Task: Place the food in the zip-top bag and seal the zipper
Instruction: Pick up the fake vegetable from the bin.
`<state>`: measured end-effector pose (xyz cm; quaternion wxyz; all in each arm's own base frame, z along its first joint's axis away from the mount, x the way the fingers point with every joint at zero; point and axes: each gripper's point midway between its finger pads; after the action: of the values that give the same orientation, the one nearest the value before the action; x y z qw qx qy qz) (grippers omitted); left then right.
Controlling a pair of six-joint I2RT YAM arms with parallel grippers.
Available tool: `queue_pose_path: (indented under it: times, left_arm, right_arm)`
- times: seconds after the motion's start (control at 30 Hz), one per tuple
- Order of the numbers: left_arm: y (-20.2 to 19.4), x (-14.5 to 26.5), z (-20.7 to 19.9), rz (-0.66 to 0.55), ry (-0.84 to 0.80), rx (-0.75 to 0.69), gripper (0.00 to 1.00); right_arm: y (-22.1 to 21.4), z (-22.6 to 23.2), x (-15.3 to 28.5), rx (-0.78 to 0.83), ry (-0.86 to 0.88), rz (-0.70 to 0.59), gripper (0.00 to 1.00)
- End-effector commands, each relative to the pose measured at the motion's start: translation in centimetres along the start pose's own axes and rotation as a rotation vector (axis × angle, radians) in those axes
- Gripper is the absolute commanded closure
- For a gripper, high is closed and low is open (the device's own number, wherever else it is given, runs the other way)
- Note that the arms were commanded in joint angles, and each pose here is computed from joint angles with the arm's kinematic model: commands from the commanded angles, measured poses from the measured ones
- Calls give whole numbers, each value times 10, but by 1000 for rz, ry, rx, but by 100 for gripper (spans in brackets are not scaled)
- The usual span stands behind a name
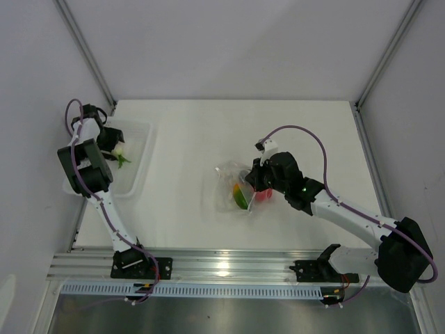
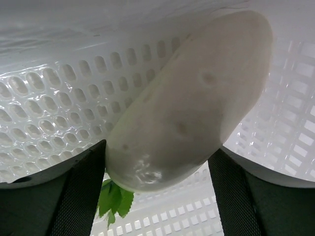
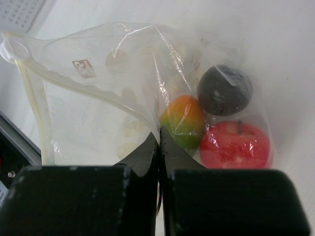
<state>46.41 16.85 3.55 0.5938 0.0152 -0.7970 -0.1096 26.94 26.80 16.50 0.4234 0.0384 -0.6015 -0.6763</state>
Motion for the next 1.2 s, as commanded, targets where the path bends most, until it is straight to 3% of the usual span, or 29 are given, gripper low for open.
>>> queue_pose_path:
  times: [0.0, 0.2, 0.23, 0.33, 0.37, 0.67, 0.87, 1.17]
  left_arm:
    - [8, 9, -8, -10, -39, -7, 18]
    - [5, 14, -12, -12, -95, -31, 31]
    - [6, 16, -12, -17, -107, -40, 40]
    - [4, 19, -15, -14, -137, -54, 51]
    - [4, 19, -14, -13, -139, -55, 63]
    - [-7, 47, -18, -5, -252, -91, 97]
    - [-26, 68, -11, 25, -339, -142, 99]
    - [-51, 138, -3, -11, -567, -209, 100]
  right_arm:
    - [16, 4, 2, -6, 17, -51, 100]
    - [15, 4, 1, -9, 20, -47, 100]
    - [14, 5, 1, -10, 21, -46, 100]
    - [15, 5, 2, -12, 22, -48, 100]
    - [15, 5, 3, -12, 22, -48, 100]
    - [20, 6, 9, -16, 15, -52, 100]
    - [20, 6, 9, -31, 13, -49, 100]
    - [24, 0, 11, -9, -24, -38, 100]
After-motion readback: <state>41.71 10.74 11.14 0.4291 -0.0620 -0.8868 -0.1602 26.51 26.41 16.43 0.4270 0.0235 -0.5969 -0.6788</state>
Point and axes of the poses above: each gripper's point midway between its finger pads, its own x axis back along the fingers, its own z axis along the line the jaws close on, y = z × x, and after that the axes turned 3 degrees about x, right-handed
